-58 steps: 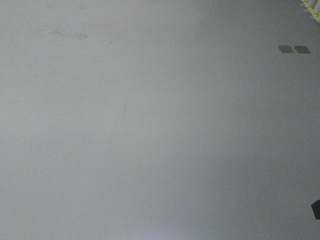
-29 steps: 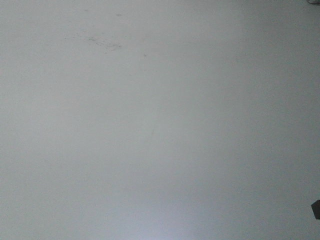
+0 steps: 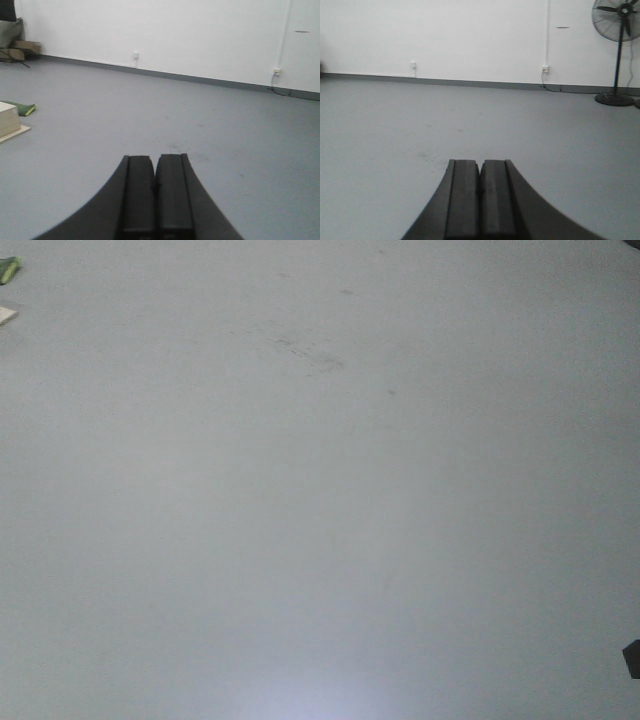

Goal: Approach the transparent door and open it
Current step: 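Drive up to the white-framed glass sliding door and stop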

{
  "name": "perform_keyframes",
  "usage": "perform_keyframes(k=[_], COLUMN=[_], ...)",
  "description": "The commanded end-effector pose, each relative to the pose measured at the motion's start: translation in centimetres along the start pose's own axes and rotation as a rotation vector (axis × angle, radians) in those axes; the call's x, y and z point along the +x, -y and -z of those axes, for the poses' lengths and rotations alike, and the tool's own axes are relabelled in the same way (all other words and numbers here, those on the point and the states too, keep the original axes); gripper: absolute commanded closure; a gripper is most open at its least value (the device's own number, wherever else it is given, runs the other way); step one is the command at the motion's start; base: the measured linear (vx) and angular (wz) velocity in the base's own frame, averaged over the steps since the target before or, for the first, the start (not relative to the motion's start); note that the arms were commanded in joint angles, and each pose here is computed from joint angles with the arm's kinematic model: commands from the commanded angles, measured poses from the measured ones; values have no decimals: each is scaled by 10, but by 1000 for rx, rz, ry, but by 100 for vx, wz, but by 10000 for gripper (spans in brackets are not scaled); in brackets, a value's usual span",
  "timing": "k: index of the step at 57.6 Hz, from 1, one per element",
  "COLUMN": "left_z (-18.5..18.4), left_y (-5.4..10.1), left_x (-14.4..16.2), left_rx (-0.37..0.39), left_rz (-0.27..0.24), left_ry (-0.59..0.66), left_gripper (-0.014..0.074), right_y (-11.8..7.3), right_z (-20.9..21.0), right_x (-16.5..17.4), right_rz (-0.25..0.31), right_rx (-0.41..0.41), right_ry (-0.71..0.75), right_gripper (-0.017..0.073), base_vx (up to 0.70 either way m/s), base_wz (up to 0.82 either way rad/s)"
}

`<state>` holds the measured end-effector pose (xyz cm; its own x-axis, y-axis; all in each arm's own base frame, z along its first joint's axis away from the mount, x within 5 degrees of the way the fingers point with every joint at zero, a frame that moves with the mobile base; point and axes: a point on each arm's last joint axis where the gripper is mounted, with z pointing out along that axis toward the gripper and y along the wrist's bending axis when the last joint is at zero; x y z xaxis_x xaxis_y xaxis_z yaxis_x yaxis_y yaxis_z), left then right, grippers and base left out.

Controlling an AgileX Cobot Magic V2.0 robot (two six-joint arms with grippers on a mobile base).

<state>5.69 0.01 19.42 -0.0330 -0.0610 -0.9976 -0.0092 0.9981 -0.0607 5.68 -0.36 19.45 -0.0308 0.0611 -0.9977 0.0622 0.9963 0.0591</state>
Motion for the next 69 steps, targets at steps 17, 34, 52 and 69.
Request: perform_keyframes(k=[17,34,52,69], left_z=[1,1,1,1], left_y=[0,0,0,0], left_x=[-3,-3,-3,-3], left_rx=[4,4,4,4], left_rz=[4,4,4,4], left_ry=[81,81,81,81], left_gripper=[596,596,596,596], right_y=[0,0,0,0], right_z=[1,1,1,1], right_x=[-7,-7,-7,-7], right_rz=[8,8,8,8], right_rx=[-4,-4,-4,-4], right_ry=[92,92,92,92], right_gripper=[565,565,565,565], base_vx=[56,58,61,62], base_wz=[43,48,49,50])
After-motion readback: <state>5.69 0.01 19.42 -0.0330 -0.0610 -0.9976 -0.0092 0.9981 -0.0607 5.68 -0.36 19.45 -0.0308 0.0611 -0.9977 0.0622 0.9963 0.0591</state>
